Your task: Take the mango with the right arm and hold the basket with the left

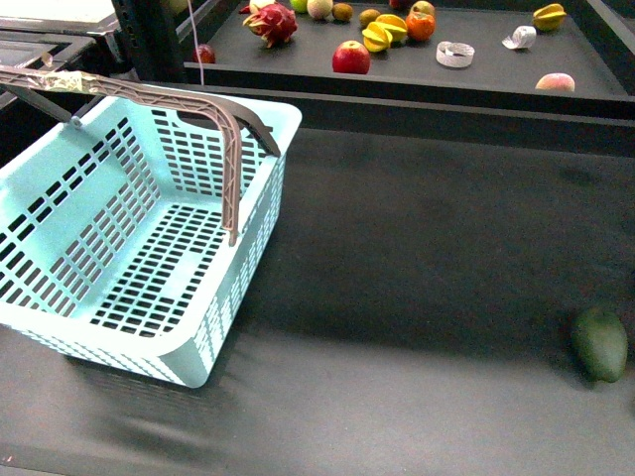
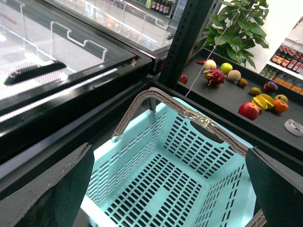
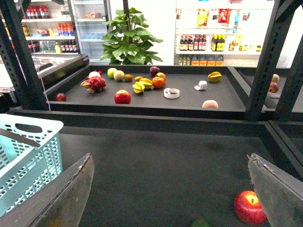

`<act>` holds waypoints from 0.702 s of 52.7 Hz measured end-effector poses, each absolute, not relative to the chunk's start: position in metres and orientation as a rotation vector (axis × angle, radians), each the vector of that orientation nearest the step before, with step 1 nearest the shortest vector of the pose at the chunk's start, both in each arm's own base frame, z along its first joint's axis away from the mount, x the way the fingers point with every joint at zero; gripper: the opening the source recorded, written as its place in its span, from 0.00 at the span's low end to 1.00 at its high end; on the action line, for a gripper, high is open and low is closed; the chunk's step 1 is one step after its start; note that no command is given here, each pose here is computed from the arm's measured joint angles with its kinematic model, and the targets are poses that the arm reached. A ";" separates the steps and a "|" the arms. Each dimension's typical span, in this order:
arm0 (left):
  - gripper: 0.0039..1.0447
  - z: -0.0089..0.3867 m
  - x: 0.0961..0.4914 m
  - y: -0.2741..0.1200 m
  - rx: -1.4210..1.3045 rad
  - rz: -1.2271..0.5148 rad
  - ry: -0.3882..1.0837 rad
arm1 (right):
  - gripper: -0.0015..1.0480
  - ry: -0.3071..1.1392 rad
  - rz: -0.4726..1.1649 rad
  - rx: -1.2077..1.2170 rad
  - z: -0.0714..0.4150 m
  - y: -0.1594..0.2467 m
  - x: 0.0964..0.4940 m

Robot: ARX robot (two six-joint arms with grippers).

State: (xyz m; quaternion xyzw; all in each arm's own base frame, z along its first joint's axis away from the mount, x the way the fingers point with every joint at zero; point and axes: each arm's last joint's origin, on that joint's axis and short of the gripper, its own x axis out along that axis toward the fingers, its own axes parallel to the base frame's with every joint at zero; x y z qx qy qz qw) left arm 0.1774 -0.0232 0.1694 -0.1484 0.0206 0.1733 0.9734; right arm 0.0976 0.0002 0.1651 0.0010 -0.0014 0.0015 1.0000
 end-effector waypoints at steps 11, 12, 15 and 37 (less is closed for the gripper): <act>0.95 0.153 0.233 -0.033 -0.456 0.282 0.167 | 0.92 -0.003 0.003 0.002 0.165 0.000 0.098; 0.95 0.152 0.238 -0.033 -0.472 0.273 0.175 | 0.92 -0.003 0.003 0.002 0.165 0.000 0.098; 0.95 0.149 0.251 -0.035 -0.525 0.258 0.197 | 0.92 -0.003 0.003 0.002 0.165 0.000 0.098; 0.95 0.132 0.344 -0.051 -0.726 0.199 0.302 | 0.92 -0.003 0.003 0.002 0.165 0.000 0.098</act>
